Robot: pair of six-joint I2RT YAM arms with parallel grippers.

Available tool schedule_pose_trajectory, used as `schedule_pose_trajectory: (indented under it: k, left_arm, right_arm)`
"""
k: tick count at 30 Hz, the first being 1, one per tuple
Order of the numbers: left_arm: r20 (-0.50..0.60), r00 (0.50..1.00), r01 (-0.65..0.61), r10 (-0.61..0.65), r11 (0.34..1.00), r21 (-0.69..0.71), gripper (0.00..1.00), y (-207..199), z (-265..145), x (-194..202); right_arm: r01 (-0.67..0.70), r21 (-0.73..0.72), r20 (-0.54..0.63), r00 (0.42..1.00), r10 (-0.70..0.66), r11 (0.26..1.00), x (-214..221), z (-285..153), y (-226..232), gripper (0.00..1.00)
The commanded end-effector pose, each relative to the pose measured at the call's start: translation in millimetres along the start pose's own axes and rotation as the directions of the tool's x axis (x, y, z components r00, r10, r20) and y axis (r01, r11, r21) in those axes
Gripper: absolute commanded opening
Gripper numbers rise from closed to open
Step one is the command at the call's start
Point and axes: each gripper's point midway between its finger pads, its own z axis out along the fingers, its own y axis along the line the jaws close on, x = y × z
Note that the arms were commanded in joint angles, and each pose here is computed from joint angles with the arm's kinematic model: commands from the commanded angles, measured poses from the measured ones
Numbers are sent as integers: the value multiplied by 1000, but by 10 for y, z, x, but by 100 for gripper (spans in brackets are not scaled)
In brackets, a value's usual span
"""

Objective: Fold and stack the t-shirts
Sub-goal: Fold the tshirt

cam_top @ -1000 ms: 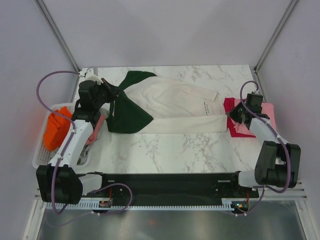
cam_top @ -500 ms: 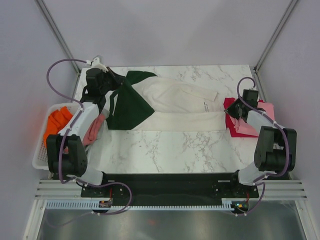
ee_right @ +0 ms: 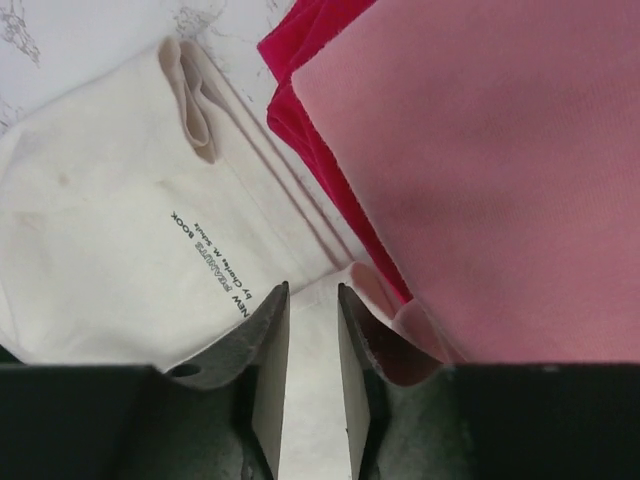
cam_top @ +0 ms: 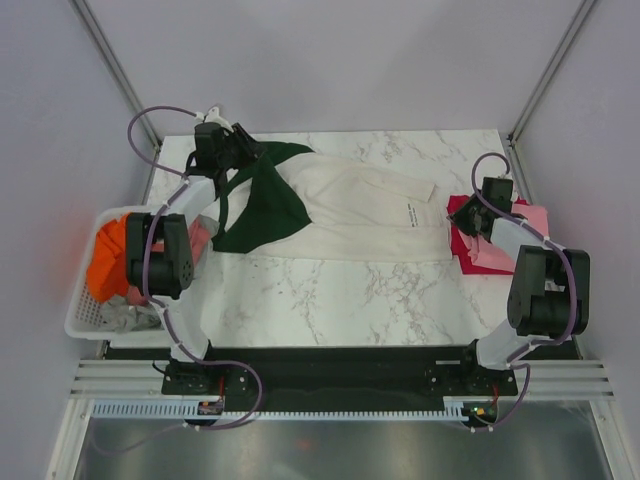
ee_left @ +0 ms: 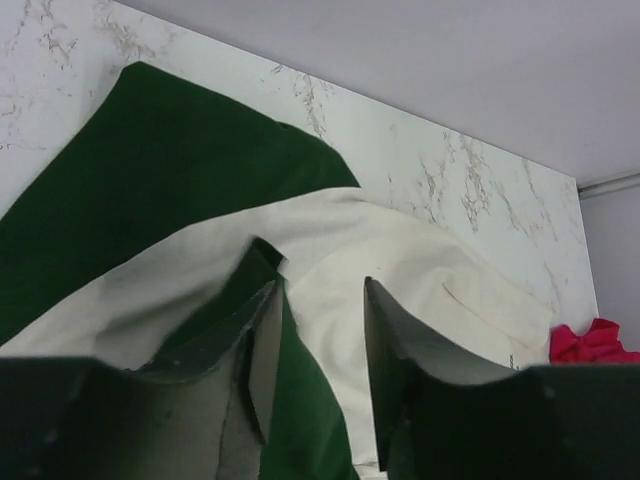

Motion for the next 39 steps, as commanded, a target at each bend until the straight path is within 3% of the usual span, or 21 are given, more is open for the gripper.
schedule_pose_trajectory:
  k: [1,5,6,11,13,14,15,16,21,30,33,39]
  left_arm:
    - [46,999,1,-3,999,36,47,-156,45,-257]
    - [94,996,4,-5,1000,16,99,-229,-145,-409]
    - [104,995,5,-6,1000,7,100,-247,-208,-448]
    - [114,991,87,-76,991,-99,100,-137,-598,-414]
    - [163,963,242,-214,954,-176,100,98,-792,-289]
    - [176,948,298,-267,938,-180,100,238,-876,-284]
    - [184,938,315,-293,944,-100,100,146,-896,-314]
    - [136,937,333,-322,940,-74,100,203,-1005,-163]
    - [-6,938,344,-347,931,-124,94,121,-1280,242]
    - [-16,933,355,-361,925,-138,95,-22,-2061,715]
    - [-1,903,421,-430,885,-198,93,171,-2196,1041]
    - [66,886,459,-458,850,-260,89,340,-2305,1321]
  right_arm:
    - [17,-42,102,995,-13,999,-281,-103,210,35]
    - [22,-51,128,992,-15,998,-301,-244,219,48]
    - [23,-59,133,991,-15,998,-297,-277,232,49]
    - [48,-95,184,982,-30,994,-249,-552,235,72]
    - [54,-113,204,979,-30,992,-237,-671,237,74]
    - [51,-109,185,982,-30,993,-130,-673,163,74]
    - [42,-118,178,984,-20,992,-90,-700,156,74]
    - [37,-133,182,983,-13,990,-64,-769,161,74]
    - [-39,-125,180,982,62,991,201,-883,-88,73]
    - [-113,-92,157,980,126,989,464,-874,-338,72]
    - [-162,-90,132,976,173,983,565,-845,-383,65]
    - [-255,-78,163,950,265,964,675,-814,-507,61]
